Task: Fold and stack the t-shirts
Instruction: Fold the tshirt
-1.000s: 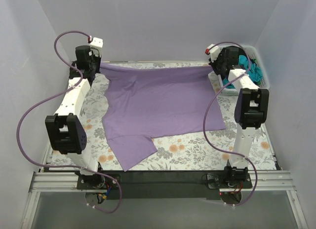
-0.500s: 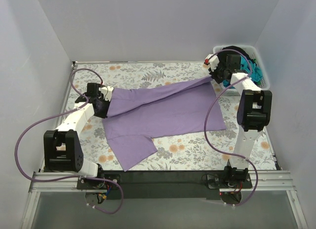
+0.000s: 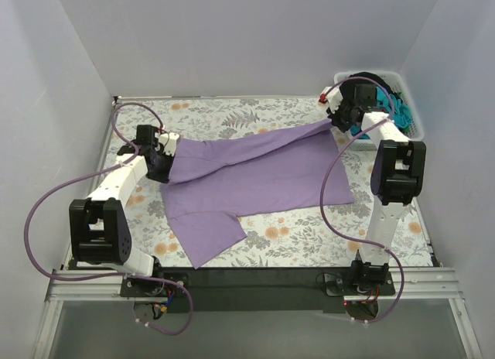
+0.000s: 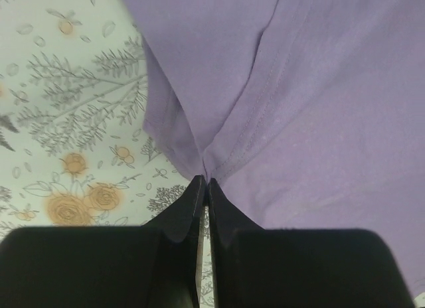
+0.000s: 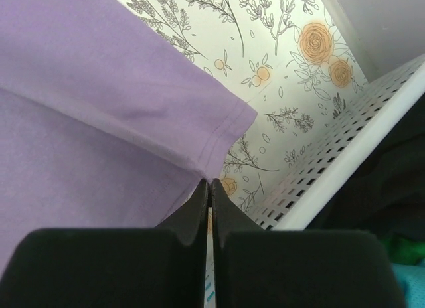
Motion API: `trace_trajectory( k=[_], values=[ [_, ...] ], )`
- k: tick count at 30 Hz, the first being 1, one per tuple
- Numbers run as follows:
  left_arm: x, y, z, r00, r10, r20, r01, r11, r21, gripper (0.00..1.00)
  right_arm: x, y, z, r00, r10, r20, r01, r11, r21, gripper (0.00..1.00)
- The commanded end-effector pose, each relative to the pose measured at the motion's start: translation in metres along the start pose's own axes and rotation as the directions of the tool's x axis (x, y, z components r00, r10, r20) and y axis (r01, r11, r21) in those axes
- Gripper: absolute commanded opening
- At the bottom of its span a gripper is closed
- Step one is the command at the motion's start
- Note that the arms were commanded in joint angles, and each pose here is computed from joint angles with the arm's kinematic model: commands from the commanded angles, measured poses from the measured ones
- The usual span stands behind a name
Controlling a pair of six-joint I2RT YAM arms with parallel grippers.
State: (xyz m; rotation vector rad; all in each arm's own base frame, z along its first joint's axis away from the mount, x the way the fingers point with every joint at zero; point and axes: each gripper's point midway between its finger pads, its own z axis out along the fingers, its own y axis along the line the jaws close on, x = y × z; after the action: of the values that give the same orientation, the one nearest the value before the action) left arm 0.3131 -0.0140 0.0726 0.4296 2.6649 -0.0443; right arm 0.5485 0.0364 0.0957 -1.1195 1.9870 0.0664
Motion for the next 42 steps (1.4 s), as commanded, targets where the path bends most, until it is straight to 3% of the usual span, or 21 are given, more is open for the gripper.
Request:
trace_trajectory(
  k=[1, 5, 9, 10, 11, 12, 13, 14, 15, 18, 23, 27, 28, 30, 42],
  values=[
    [-0.042, 0.005, -0.029, 0.995, 0.003, 0.101, -0.003, 1.0, 0.004, 0.0, 0.007, -0.024, -0.017, 0.998, 0.042, -0.041, -0.04, 0.998, 0.046, 0.01],
    [-0.042, -0.004, -0.034, 0.994, 0.034, 0.101, -0.04, 0.998, 0.054, 0.0, 0.015, -0.018, -0.015, 0.997, 0.012, -0.07, -0.011, 1.0, 0.022, 0.01],
    [-0.01, -0.009, -0.023, 0.996, 0.082, 0.039, -0.084, 0.994, 0.07, 0.02, 0.036, 0.002, -0.014, 0.993, -0.004, -0.121, 0.001, 1.0, -0.023, 0.01],
    [-0.006, -0.012, -0.022, 0.995, 0.09, 0.032, -0.092, 0.992, 0.084, 0.2, 0.036, 0.003, -0.017, 0.992, -0.007, -0.124, 0.004, 1.0, -0.026, 0.07],
    [-0.004, -0.014, -0.023, 0.995, 0.09, 0.032, -0.093, 0.991, 0.095, 0.29, 0.041, 0.01, -0.019, 0.99, -0.005, -0.138, -0.002, 0.999, -0.048, 0.15],
    [-0.008, -0.014, -0.026, 0.995, 0.087, 0.043, -0.091, 0.991, 0.103, 0.37, 0.041, 0.011, -0.021, 0.99, -0.01, -0.138, 0.002, 0.999, -0.052, 0.35],
    [-0.011, -0.015, -0.029, 0.996, 0.076, 0.045, -0.081, 0.99, 0.118, 0.44, 0.042, 0.013, -0.025, 0.99, -0.009, -0.141, 0.001, 0.999, -0.054, 0.48],
    [-0.017, -0.02, -0.032, 0.996, 0.064, 0.063, -0.073, 0.985, 0.156, 0.74, 0.041, 0.011, -0.029, 0.99, -0.006, -0.139, -0.001, 0.999, -0.048, 0.6],
    [-0.024, -0.019, -0.034, 0.996, 0.053, 0.07, -0.065, 0.983, 0.172, 0.76, 0.041, 0.013, -0.032, 0.991, 0.002, -0.136, -0.01, 0.998, -0.059, 0.76],
    [-0.062, 0.003, -0.047, 0.988, -0.032, 0.148, 0.008, 0.986, 0.164, 0.77, 0.025, 0.007, -0.048, 0.994, 0.032, -0.101, -0.041, 0.996, -0.083, 0.86],
    [-0.133, 0.048, -0.015, 0.961, -0.168, 0.22, 0.146, 0.983, 0.112, 0.73, -0.028, -0.005, -0.053, 0.993, 0.118, 0.003, -0.118, 0.989, -0.089, 0.84],
    [-0.164, 0.068, 0.029, 0.945, -0.255, 0.207, 0.232, 0.964, 0.129, 0.61, -0.029, 0.003, -0.026, 0.993, 0.1, -0.061, -0.105, 0.991, -0.079, 0.55],
    [-0.165, 0.068, 0.042, 0.945, -0.27, 0.186, 0.244, 0.958, 0.149, 0.58, -0.033, 0.016, -0.01, 0.993, 0.081, -0.08, -0.089, 0.991, -0.099, 0.43],
    [-0.172, 0.07, 0.064, 0.945, -0.285, 0.162, 0.259, 0.952, 0.166, 0.57, -0.039, 0.016, 0.002, 0.991, 0.086, -0.102, -0.093, 0.993, -0.07, 0.34],
    [-0.189, 0.098, 0.115, 0.919, -0.346, 0.191, 0.333, 0.938, 0.097, 0.49, 0.0, 0.016, 0.067, 0.962, 0.131, -0.238, -0.128, 0.991, 0.03, 0.32]
  ],
)
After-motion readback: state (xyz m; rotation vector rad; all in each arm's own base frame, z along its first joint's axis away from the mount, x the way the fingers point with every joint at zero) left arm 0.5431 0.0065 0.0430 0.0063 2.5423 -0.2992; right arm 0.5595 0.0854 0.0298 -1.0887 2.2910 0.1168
